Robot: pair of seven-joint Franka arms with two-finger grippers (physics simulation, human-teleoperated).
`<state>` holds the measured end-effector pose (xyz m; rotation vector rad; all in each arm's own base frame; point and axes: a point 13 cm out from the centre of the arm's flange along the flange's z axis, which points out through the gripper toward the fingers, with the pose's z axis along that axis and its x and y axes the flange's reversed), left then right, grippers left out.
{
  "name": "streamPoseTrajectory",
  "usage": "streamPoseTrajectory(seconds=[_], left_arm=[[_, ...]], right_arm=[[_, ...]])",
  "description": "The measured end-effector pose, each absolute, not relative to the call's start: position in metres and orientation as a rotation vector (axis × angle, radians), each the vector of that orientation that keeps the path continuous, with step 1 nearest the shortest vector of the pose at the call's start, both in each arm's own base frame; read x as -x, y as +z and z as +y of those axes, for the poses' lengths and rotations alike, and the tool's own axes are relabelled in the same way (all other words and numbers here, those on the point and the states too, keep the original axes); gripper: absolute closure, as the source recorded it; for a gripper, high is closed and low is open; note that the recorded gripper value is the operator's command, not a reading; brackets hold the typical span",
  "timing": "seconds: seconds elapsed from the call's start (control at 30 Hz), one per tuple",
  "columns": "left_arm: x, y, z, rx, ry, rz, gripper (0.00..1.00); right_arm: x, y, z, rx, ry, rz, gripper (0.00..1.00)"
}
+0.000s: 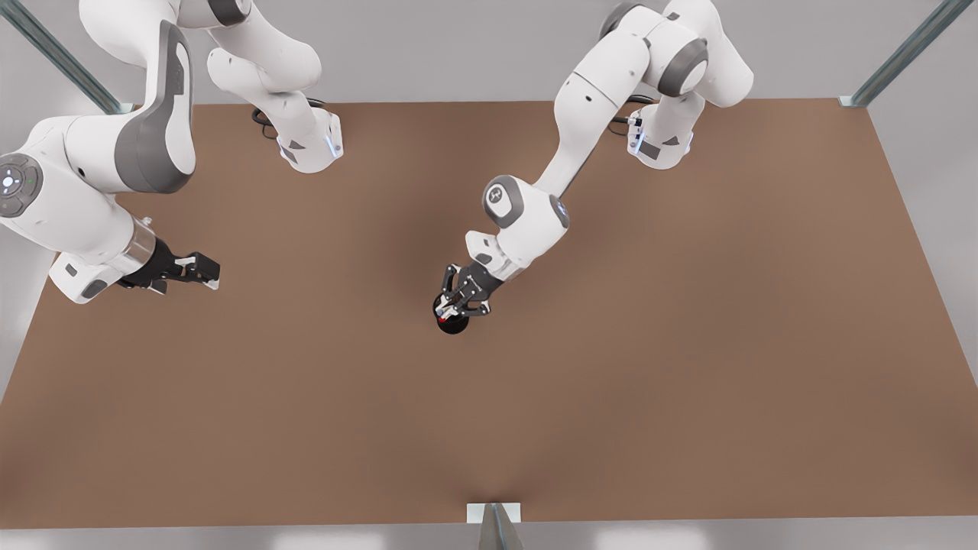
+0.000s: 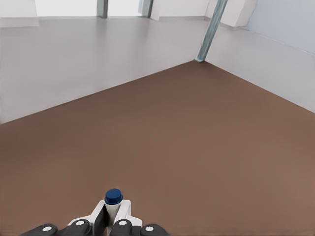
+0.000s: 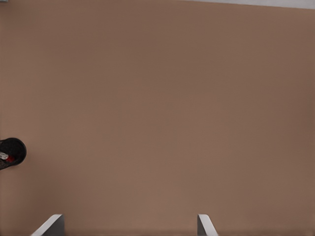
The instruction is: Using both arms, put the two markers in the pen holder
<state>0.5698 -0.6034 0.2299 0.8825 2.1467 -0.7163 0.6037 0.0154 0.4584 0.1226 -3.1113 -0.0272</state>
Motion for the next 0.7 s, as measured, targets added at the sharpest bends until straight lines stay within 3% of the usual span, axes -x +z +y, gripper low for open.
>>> streamPoseTrajectory(seconds=[0.07,0.1,0.13,0.17,0.2,0.43,0.47,0.5,0.57,0.6,0.63,0.7], left_arm=[[-0.567,0.224,-0.605,-0.885,-0.713,2.153,0.79],[-0.566,0.222,-0.605,-0.885,-0.71,2.156,0.54],[-0.566,0.221,-0.606,-0.885,-0.711,2.157,0.44],[-0.566,0.221,-0.606,-0.884,-0.712,2.157,0.27],[-0.566,0.221,-0.606,-0.883,-0.714,2.157,0.0],[-0.581,0.235,-0.577,-0.829,-0.714,2.183,0.0],[-0.602,0.233,-0.539,-0.802,-0.705,2.218,0.0],[-0.646,0.26,-0.496,-0.842,-0.656,2.196,0.0],[-0.729,0.355,-0.407,-0.993,-0.569,2.141,0.0],[-0.751,0.385,-0.346,-1.064,-0.495,2.185,0.0],[-0.759,0.402,-0.283,-1.126,-0.384,2.267,0.0],[-0.745,0.41,-0.206,-1.206,-0.211,2.472,0.0]], right_arm=[[-0.603,0.458,0.015,-0.125,-0.027,-3.11,0.0],[-0.603,0.458,0.015,-0.126,-0.027,-3.11,0.0],[-0.603,0.458,0.015,-0.127,-0.027,-3.11,0.0],[-0.603,0.458,0.014,-0.128,-0.027,-3.109,0.0],[-0.603,0.458,0.014,-0.129,-0.027,-3.109,0.0],[-0.603,0.458,0.013,-0.135,-0.027,-3.108,0.0],[-0.603,0.458,0.013,-0.136,-0.027,-3.108,0.0],[-0.603,0.458,0.013,-0.137,-0.027,-3.107,0.0],[-0.603,0.457,0.013,-0.138,-0.027,-3.106,0.0],[-0.603,0.457,0.013,-0.139,-0.027,-3.106,0.0],[-0.603,0.457,0.013,-0.14,-0.027,-3.106,0.0],[-0.603,0.458,0.013,-0.141,-0.027,-3.107,0.0]])
